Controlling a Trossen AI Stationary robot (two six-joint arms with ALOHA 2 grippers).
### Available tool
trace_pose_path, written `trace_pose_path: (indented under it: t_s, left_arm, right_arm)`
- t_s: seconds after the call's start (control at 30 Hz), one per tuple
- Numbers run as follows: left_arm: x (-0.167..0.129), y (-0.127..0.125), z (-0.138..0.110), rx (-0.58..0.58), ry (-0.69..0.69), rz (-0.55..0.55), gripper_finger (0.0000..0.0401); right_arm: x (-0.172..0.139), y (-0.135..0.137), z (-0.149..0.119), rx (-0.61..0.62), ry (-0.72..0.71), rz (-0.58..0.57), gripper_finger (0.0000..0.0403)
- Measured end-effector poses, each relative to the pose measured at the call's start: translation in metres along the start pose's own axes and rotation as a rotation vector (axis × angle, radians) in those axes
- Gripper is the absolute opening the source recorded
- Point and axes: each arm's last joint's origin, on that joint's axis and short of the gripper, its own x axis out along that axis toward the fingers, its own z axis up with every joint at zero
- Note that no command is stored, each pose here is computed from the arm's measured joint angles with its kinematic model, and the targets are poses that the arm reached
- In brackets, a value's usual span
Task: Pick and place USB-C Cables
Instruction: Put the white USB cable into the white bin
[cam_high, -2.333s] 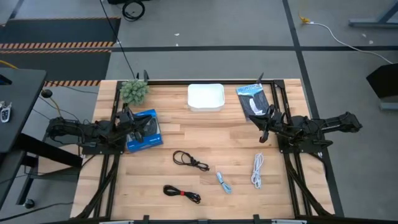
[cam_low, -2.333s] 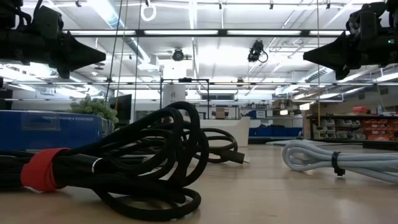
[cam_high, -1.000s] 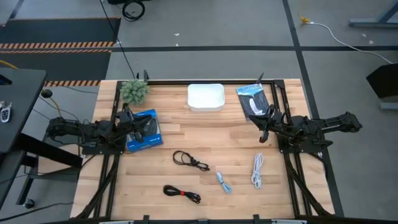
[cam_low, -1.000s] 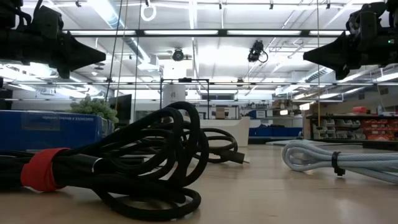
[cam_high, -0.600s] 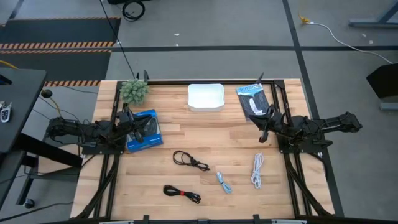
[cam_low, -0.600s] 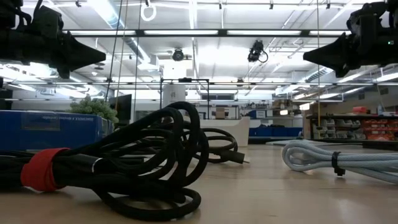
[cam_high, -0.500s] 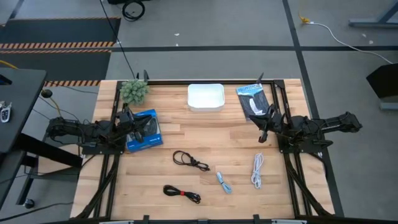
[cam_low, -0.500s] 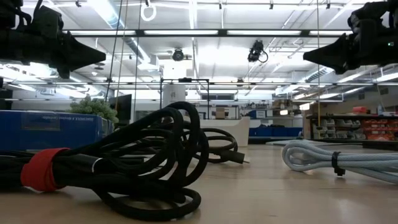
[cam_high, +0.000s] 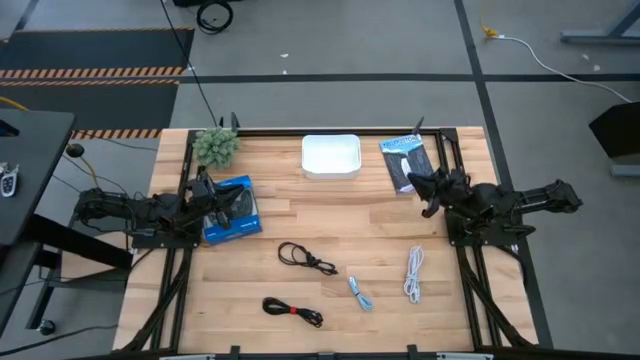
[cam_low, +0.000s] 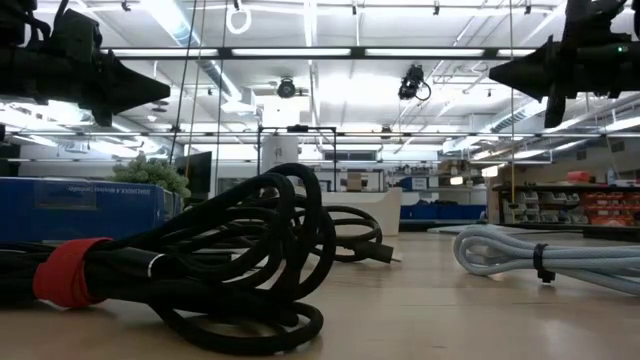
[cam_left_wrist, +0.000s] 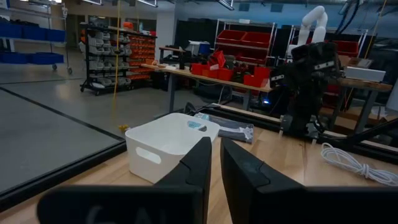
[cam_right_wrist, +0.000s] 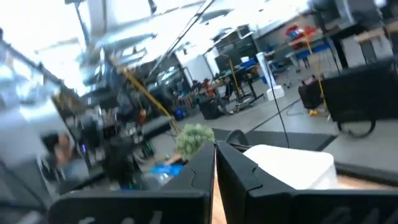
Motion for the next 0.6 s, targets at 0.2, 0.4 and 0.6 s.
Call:
trace_pose_path:
  t_s: [0.2, 0.4, 0.6]
  left_arm:
    - [0.000, 0.000, 0.000, 0.000, 0.000, 0.000, 0.0043]
    - [0.000, 0.000, 0.000, 0.000, 0.000, 0.000, 0.0043]
    - [0.000, 0.000, 0.000, 0.000, 0.000, 0.000, 0.0043]
  right_arm:
    - [0.000, 0.001, 0.003, 0.122, -0.025, 0.004, 0.0023]
    - [-0.001, 0.004, 0.014, 0.378, -0.111, 0.060, 0.0023]
    - [-0.001, 0.005, 0.015, 0.371, -0.104, 0.107, 0.0023]
